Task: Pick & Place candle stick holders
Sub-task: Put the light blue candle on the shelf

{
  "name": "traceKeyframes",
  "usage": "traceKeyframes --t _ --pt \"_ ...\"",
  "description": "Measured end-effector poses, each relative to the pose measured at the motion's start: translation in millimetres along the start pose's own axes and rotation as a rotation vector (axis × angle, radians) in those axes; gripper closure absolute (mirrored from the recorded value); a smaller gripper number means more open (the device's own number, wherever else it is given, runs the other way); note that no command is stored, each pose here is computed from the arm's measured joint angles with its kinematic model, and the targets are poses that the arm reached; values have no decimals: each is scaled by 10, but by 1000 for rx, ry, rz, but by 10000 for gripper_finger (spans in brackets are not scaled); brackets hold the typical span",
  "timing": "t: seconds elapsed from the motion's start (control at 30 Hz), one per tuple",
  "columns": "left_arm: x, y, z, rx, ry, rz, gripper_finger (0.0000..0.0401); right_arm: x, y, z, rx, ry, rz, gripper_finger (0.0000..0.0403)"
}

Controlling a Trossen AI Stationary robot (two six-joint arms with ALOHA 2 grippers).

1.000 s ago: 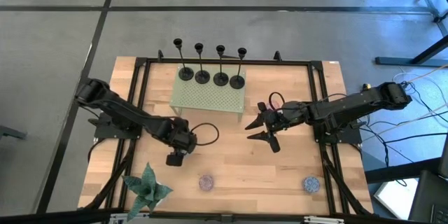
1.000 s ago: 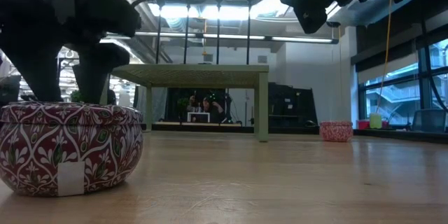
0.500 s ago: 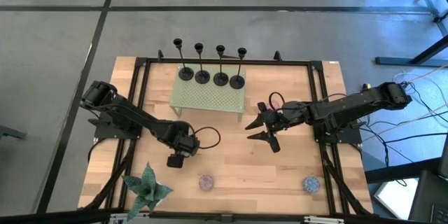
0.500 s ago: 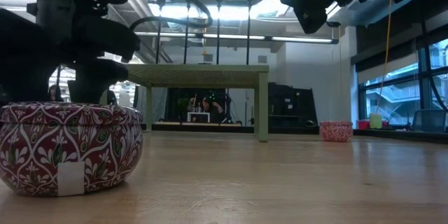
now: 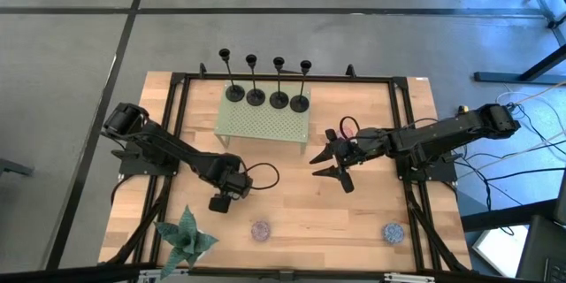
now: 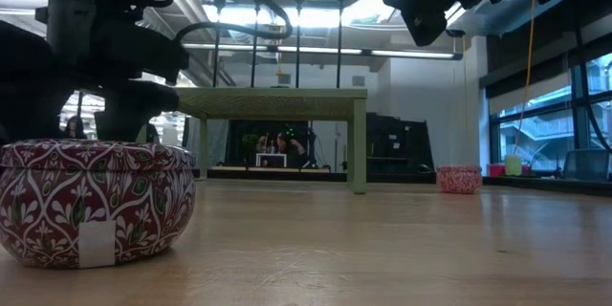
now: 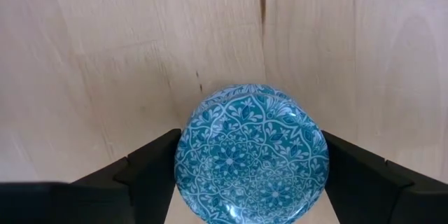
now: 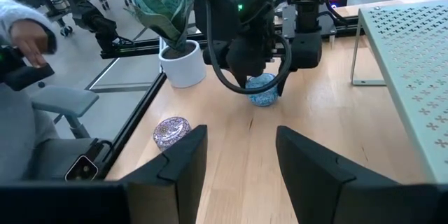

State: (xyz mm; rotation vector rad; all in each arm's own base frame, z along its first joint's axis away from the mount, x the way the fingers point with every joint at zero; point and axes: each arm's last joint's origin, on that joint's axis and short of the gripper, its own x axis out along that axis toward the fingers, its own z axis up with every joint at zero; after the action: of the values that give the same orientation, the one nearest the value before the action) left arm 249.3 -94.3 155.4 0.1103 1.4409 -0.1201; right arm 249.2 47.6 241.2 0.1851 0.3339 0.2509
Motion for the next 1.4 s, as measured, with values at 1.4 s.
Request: traceKeyframes --t 1.4 --pt "-1565 1565 11 -205 -36 238 106 1 -2 -4 3 4 -3 228"
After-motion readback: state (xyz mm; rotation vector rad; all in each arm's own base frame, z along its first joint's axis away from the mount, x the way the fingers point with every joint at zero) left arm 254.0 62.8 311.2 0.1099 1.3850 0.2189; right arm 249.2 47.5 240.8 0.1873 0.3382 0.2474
